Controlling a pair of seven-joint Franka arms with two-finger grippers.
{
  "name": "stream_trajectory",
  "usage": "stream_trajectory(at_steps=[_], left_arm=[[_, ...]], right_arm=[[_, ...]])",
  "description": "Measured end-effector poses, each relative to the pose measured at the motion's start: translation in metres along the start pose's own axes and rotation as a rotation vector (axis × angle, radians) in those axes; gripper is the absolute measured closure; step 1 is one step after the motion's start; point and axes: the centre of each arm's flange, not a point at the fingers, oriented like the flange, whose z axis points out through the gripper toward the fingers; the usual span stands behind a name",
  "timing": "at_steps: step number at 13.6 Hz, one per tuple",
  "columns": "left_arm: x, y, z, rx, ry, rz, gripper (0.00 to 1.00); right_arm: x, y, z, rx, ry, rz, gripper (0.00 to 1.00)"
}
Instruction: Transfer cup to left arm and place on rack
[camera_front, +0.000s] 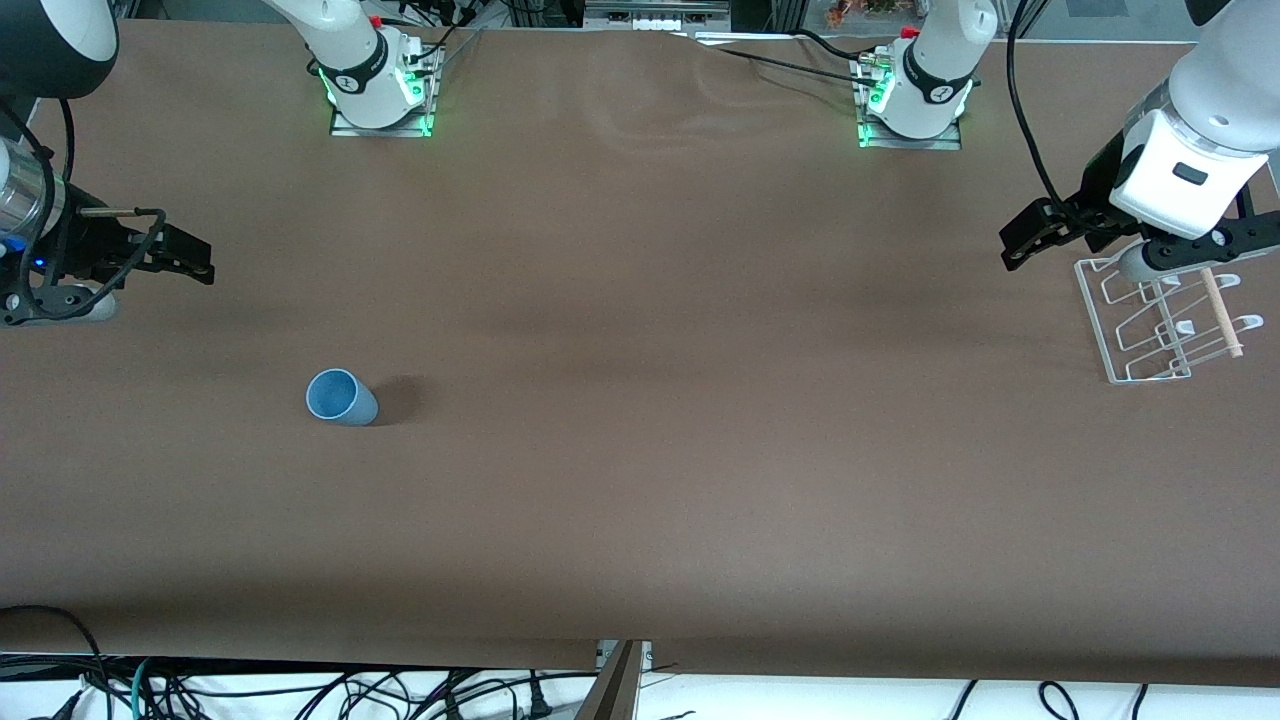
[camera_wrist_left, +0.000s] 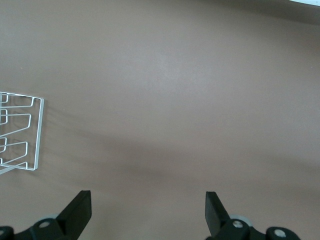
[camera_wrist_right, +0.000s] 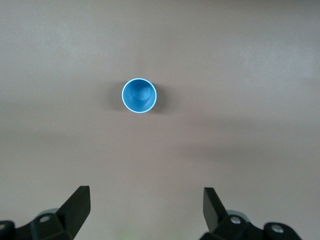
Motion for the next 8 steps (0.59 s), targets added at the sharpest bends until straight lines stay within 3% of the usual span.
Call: stream_trajectory(at_steps=[8], left_arm=[[0.0011, -0.0032, -0.0006, 0.017, 0.009, -0.002, 0.00]], right_arm=[[0.0000, 0.0000, 0.0000, 0.000, 0.000, 0.000, 0.00]])
